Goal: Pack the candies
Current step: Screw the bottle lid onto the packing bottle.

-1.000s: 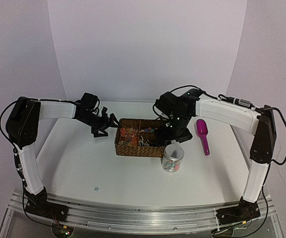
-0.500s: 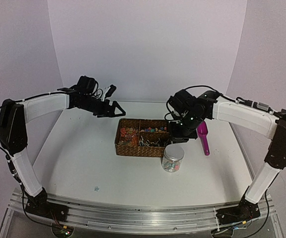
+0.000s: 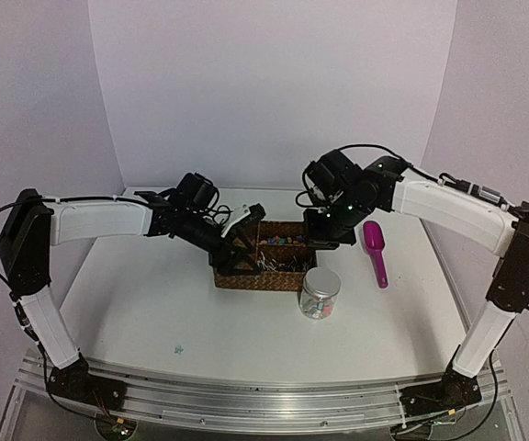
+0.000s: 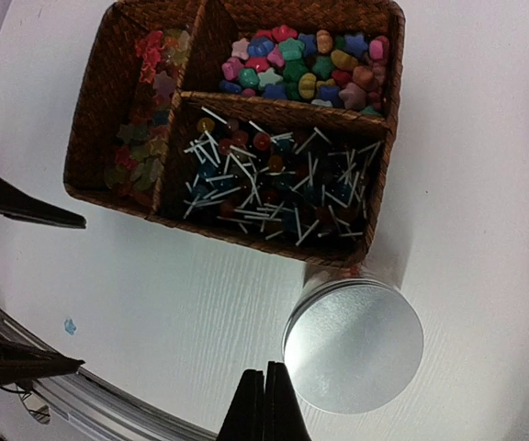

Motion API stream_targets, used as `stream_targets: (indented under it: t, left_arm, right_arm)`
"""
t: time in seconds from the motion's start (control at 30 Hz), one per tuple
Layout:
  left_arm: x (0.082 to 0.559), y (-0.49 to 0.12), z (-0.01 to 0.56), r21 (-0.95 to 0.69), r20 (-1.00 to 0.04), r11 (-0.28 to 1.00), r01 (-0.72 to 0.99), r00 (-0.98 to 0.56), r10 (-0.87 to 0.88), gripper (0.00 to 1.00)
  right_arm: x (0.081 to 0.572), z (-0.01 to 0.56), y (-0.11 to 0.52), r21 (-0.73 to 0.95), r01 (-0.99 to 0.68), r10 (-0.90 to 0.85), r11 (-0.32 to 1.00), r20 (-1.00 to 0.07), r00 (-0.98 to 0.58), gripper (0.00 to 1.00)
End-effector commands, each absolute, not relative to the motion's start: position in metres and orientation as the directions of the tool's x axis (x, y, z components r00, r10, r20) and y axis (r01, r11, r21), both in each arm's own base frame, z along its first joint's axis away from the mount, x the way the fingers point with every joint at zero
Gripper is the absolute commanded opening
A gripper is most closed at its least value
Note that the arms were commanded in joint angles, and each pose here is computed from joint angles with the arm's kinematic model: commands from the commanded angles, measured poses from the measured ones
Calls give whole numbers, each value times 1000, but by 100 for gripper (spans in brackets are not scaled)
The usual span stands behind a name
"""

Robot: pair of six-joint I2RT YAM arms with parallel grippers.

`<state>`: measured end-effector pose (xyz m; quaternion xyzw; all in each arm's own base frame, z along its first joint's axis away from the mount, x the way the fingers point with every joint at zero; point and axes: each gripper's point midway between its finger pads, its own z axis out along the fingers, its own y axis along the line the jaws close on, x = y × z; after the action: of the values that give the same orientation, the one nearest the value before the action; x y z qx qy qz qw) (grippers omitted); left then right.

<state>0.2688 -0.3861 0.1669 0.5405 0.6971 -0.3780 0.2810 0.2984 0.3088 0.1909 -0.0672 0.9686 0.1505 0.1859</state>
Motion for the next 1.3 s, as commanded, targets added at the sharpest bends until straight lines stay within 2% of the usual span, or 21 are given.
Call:
stream_targets:
  t: [0.0, 0.17, 0.27, 0.63, 0.67, 0.7, 0.77, 0.83, 0.9, 0.97, 1.03, 1.13, 1.27]
  left_arm:
    - [274, -390, 186, -168, -846, 108, 980, -199, 495, 83]
    - [274, -388, 184, -172, -846, 130, 977, -214, 489, 83]
    - [273, -386, 183, -172, -846, 136, 976, -217, 487, 83]
    - [271, -385, 184, -164, -853, 123, 979, -203, 481, 83]
    - [270, -385, 186, -152, -856, 114, 982, -188, 481, 84]
    - [269, -385, 187, -140, -859, 102, 985, -172, 482, 84]
    - [266, -386, 189, -118, -865, 69, 991, -136, 482, 86]
    - [262, -387, 193, -99, -875, 26, 995, -99, 474, 87]
    - [255, -388, 196, -73, -886, -28, 997, -52, 460, 88]
    - [247, -386, 203, -12, -901, -87, 996, 27, 433, 88]
    - [238, -385, 211, 84, -909, -159, 984, 141, 392, 90]
    - [238, -398, 206, 176, -883, -182, 967, 237, 405, 92]
    - [249, -430, 181, 250, -834, -141, 958, 287, 471, 93]
  right_arm:
    - [285, 167, 303, 255, -167, -78, 952, -328, -942, 0]
    - [245, 85, 290, 306, -88, -34, 948, -176, -984, 0]
    - [234, 67, 279, 282, -69, -30, 957, -141, -990, 0]
    - [289, 192, 319, 348, -211, -64, 913, -390, -919, 0]
    - [292, 202, 319, 349, -225, -65, 910, -416, -907, 10]
    - [294, 209, 317, 346, -242, -73, 907, -438, -896, 28]
    - [296, 213, 310, 315, -280, -112, 907, -461, -880, 73]
    - [298, 204, 308, 244, -367, -218, 898, -478, -851, 93]
    - [298, 192, 305, 154, -469, -350, 870, -477, -806, 98]
    - [307, 189, 286, 117, -461, -358, 880, -476, -804, 98]
    - [323, 196, 255, 254, -331, -190, 909, -456, -870, 98]
    - [333, 199, 229, 452, -187, 35, 872, -439, -898, 97]
    - [328, 183, 237, 604, -117, 142, 788, -364, -920, 88]
